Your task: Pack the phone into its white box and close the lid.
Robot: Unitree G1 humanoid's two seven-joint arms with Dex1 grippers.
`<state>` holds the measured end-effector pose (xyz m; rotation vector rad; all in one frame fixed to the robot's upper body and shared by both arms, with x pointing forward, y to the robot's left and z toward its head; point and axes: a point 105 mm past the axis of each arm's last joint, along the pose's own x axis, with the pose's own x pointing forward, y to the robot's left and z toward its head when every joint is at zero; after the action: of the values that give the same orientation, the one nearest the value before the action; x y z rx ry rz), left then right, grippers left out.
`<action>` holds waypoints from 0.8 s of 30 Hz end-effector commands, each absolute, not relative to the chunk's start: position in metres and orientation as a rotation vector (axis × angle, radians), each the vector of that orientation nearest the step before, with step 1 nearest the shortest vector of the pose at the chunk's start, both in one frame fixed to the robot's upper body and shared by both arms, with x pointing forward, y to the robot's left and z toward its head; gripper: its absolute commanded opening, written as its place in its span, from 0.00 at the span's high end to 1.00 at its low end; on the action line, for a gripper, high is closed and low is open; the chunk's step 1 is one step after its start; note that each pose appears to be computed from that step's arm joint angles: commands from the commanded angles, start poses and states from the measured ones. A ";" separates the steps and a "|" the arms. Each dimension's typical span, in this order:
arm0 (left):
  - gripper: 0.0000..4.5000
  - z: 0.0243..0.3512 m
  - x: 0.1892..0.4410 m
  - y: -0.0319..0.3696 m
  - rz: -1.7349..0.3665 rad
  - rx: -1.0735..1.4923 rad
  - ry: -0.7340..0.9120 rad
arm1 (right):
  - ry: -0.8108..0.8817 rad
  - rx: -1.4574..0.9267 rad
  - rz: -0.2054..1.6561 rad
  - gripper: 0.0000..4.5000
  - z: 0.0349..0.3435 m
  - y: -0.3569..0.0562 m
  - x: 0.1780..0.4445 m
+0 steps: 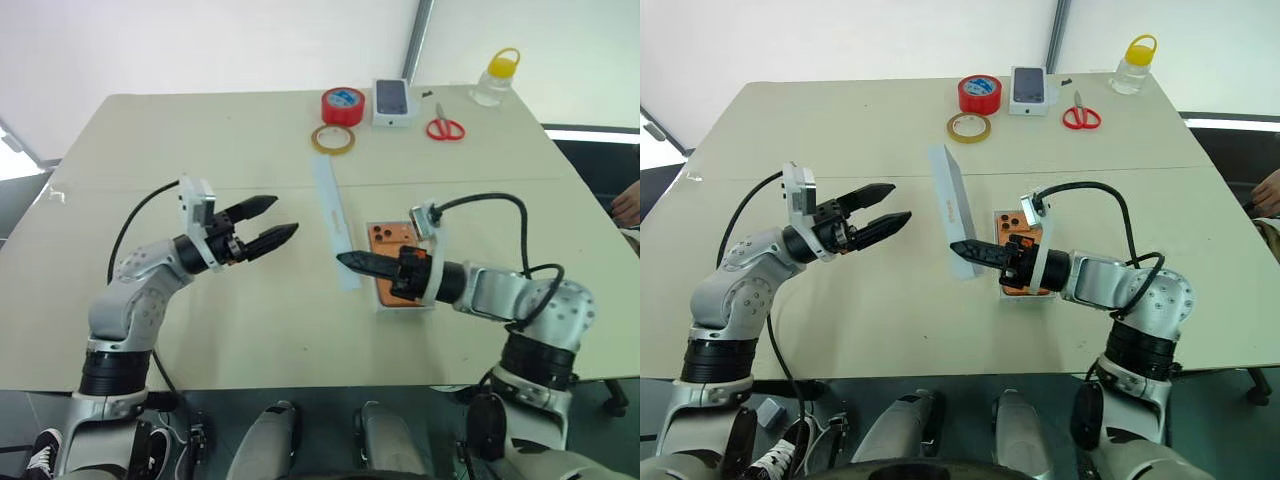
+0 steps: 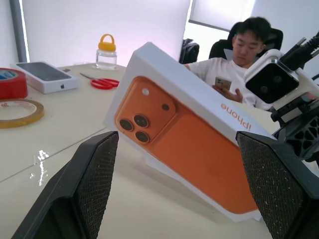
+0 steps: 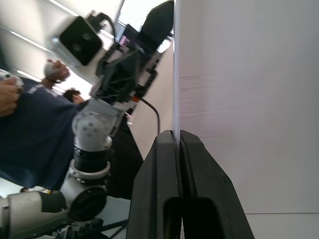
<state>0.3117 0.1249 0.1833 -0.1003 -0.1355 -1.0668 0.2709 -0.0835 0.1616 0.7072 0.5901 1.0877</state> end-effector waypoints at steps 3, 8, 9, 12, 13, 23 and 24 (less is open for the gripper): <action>0.12 0.185 0.303 0.117 -1.084 -0.073 -0.162 | 0.621 0.738 1.179 0.99 0.167 -0.069 0.253; 0.43 0.177 0.301 0.117 -1.088 -0.077 -0.143 | 0.668 0.796 1.091 1.00 0.165 -0.073 0.257; 0.53 0.174 0.300 0.116 -1.092 -0.082 -0.132 | 0.669 0.811 1.064 1.00 0.165 -0.074 0.261; 0.88 0.166 0.300 0.108 -1.095 -0.095 -0.118 | 0.672 0.854 1.002 1.00 0.165 -0.077 0.270; 0.98 0.162 0.301 0.102 -1.088 -0.092 -0.115 | 0.680 0.843 0.980 1.00 0.162 -0.078 0.272; 0.99 0.136 0.321 0.058 -1.060 -0.087 -0.101 | 0.716 0.850 0.886 1.00 0.151 -0.089 0.281; 0.99 0.135 0.323 0.056 -1.060 -0.092 -0.097 | 0.719 0.844 0.884 1.00 0.151 -0.090 0.281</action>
<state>0.3205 0.0590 0.1284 -0.1123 -0.0604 -1.0599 0.2802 -0.0854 0.1503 0.8544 0.7171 0.8992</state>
